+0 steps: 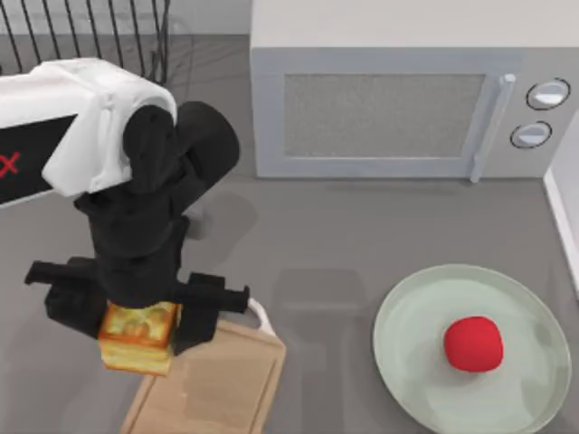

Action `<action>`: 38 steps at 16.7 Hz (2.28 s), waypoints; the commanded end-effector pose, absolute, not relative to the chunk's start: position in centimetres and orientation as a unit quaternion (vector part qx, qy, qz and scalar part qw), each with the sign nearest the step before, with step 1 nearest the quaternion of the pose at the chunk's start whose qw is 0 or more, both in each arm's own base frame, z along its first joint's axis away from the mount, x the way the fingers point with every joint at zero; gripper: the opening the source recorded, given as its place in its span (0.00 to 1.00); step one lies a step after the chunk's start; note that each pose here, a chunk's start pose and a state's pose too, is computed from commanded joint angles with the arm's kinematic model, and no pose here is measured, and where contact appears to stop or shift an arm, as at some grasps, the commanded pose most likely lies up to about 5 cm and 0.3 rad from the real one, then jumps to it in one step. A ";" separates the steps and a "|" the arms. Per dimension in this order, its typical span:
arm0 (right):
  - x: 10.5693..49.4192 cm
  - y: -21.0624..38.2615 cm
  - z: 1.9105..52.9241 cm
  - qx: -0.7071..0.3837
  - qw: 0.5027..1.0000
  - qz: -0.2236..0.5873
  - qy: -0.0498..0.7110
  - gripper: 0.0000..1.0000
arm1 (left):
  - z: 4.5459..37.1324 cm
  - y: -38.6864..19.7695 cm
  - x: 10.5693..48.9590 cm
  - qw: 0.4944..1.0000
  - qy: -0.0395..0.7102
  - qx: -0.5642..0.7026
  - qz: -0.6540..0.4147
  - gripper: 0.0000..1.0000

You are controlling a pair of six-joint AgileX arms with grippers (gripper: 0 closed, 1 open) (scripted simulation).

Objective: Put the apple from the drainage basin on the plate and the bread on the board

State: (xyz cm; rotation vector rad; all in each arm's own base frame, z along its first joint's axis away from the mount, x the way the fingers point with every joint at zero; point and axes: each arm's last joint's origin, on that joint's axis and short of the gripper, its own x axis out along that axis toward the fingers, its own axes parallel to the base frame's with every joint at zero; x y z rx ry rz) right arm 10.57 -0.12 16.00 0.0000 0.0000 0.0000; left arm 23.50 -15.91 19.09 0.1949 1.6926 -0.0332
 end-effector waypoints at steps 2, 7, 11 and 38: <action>10.6 -0.1 16.0 0.000 1.000 0.000 0.000 1.00 | 18.5 -17.2 22.4 0.658 0.749 0.015 0.078 0.00; 10.6 -0.1 16.0 0.000 1.000 0.000 0.000 1.00 | 17.6 -19.2 20.9 0.636 0.700 -0.162 0.282 0.00; 10.6 -0.1 16.0 0.000 1.000 0.000 0.000 1.00 | 17.6 -19.7 20.8 0.597 0.624 -0.309 0.398 0.00; 10.6 -0.1 16.0 0.000 1.000 0.000 0.000 1.00 | 15.0 -19.6 22.1 0.506 0.504 -0.502 0.488 0.00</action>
